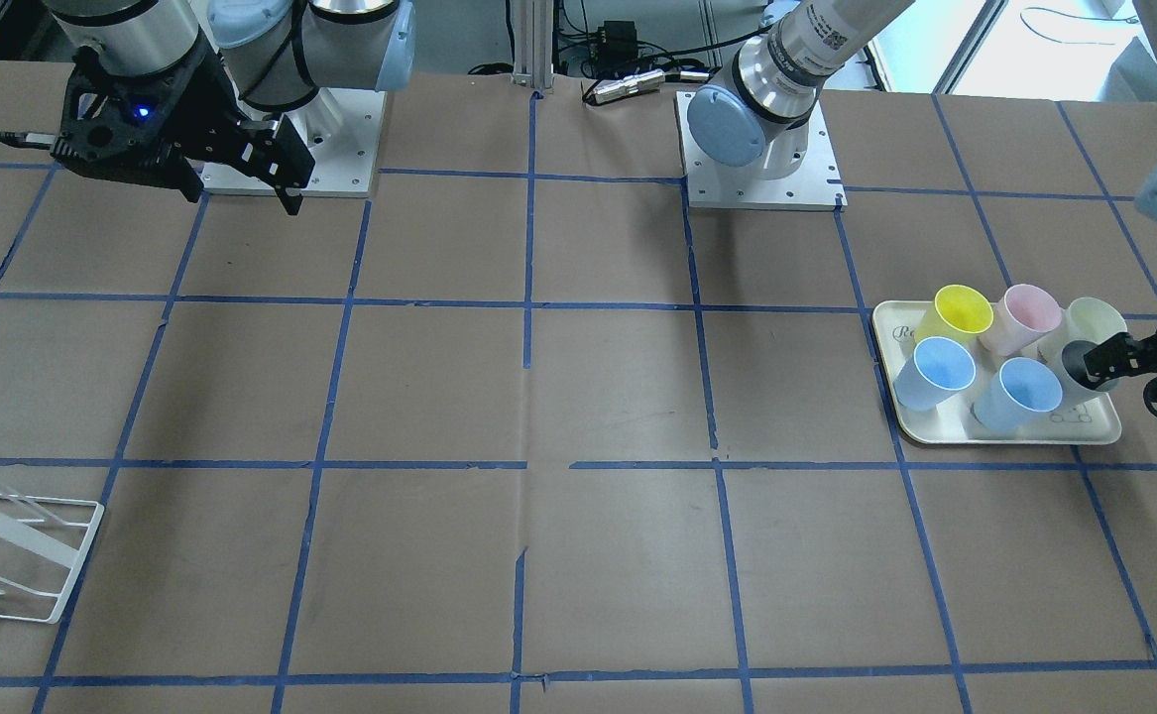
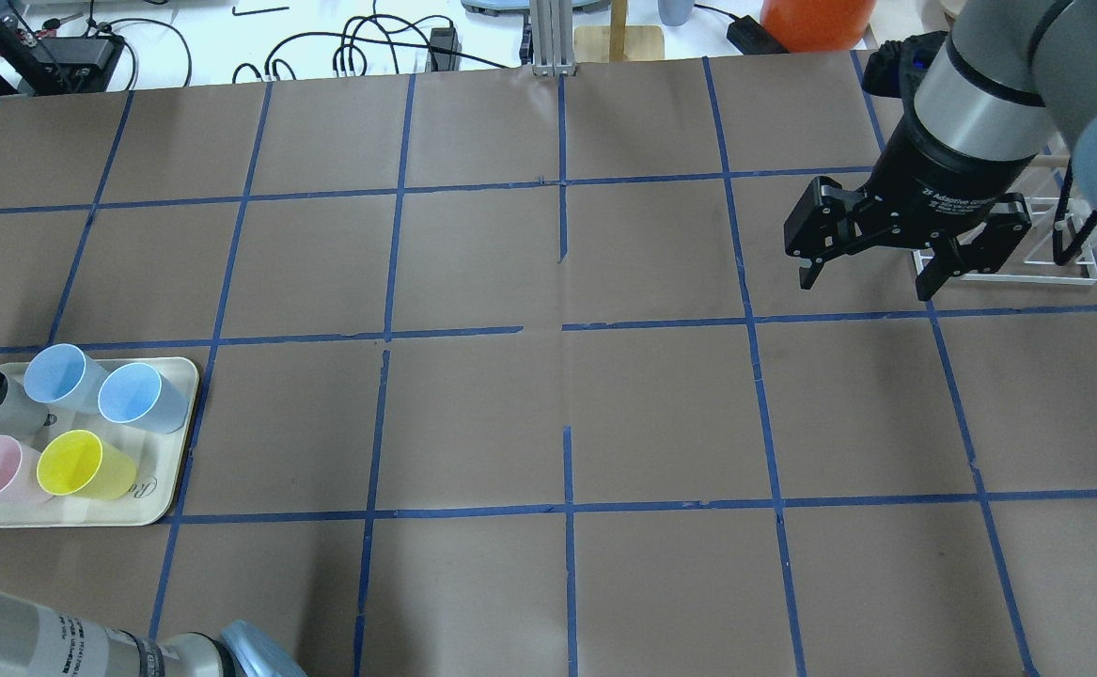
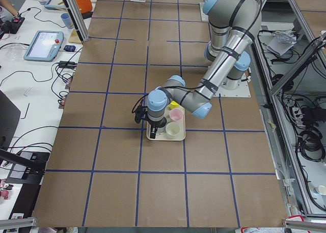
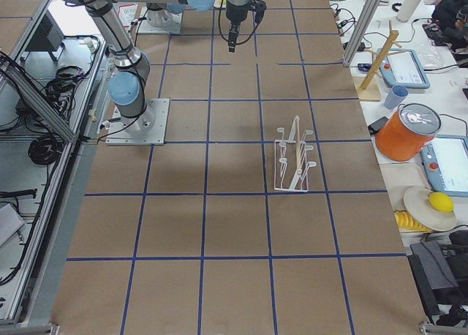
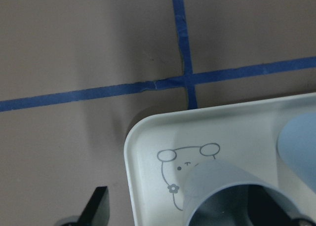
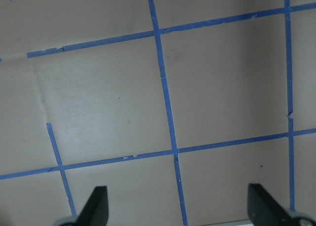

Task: Transfer IKEA cup to right arm and place on rack

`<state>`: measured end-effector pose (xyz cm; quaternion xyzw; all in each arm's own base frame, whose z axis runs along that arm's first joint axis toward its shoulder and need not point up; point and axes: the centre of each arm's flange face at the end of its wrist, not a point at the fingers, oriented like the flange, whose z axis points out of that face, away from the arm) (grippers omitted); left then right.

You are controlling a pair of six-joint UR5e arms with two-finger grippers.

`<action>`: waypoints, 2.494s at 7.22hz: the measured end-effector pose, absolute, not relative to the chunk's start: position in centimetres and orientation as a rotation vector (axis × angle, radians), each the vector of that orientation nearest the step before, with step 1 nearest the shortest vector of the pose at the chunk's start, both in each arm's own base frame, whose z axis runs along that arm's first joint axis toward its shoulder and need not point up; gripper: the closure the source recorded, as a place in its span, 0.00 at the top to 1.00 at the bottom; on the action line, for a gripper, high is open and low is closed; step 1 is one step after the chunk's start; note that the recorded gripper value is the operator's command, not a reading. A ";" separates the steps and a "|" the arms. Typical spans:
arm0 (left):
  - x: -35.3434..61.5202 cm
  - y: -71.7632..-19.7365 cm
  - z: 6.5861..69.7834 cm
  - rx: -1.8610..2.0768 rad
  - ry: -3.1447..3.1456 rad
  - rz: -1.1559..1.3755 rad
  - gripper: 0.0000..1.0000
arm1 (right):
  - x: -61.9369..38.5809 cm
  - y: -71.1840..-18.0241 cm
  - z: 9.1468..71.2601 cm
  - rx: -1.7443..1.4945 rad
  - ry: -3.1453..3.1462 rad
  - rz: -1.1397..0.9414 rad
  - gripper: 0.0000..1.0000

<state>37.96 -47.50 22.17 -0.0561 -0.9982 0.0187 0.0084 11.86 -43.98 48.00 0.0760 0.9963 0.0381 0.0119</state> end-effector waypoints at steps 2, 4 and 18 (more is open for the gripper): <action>38.2 -47.5 21.3 -0.171 -3.112 0.041 0.02 | 11.9 -44.0 48.0 0.238 3.106 0.116 1.00; 38.5 -47.4 21.6 -0.201 -3.121 0.020 0.00 | 11.9 -44.0 48.1 0.237 3.106 0.112 1.00; 27.1 -53.3 35.7 -0.374 -2.621 0.341 0.00 | 13.8 -48.9 51.7 1.159 1.733 0.578 1.00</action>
